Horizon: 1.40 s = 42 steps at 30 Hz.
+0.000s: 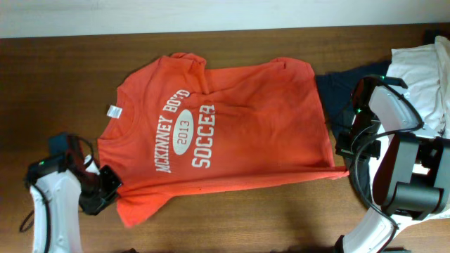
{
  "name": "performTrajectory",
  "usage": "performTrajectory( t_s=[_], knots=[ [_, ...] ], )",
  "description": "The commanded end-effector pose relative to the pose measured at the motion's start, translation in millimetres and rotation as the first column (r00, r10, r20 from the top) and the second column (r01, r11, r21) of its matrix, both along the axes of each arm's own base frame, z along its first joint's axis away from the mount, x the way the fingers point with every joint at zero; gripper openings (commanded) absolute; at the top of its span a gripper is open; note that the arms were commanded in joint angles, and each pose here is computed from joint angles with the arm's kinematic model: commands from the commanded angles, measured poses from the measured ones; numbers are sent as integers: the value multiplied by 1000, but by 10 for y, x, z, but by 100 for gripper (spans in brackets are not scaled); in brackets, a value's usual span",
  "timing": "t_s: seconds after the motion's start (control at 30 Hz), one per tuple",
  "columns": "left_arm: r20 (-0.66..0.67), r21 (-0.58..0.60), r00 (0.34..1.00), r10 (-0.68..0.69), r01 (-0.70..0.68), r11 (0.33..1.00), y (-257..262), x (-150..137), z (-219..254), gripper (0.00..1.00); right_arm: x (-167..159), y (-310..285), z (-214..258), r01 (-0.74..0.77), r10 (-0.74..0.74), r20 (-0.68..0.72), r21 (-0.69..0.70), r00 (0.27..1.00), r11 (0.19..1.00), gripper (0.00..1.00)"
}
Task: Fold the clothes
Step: 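Fold the shirt's bottom half upward toward the collar with both grippers, then release the folded shirt and withdraw both grippers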
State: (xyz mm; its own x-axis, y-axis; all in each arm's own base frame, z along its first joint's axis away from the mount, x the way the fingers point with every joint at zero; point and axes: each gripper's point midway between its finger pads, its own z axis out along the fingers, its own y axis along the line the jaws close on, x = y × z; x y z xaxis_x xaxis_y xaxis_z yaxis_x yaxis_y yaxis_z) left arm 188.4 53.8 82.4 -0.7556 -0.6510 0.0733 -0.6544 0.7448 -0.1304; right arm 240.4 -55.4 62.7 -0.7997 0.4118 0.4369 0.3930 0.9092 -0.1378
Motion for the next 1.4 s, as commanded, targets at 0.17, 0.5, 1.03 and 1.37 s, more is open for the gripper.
performTrajectory(
  t_s=[0.17, 0.5, 1.03, 1.37],
  knots=[
    [340, -116, 929, -146, 195, 974, -232, 380, 583, 0, 136, -10, 467, -11, 18, 245, -28, 969, 1000, 4],
    [614, -15, 757, -224, 295, 955, -226, 1587, 528, 0, 1570, 238, 467, -81, 28, 729, 39, 684, 996, 4],
    [716, 79, 640, -280, 325, 942, -169, 2483, -32, 55, 2264, 267, 170, -110, 64, 835, -3, 546, 994, 43],
    [357, 95, 912, -203, 181, 979, 359, 1669, -565, 57, 1378, 294, -290, -119, 81, 578, 30, 812, 992, 39]
  ],
)
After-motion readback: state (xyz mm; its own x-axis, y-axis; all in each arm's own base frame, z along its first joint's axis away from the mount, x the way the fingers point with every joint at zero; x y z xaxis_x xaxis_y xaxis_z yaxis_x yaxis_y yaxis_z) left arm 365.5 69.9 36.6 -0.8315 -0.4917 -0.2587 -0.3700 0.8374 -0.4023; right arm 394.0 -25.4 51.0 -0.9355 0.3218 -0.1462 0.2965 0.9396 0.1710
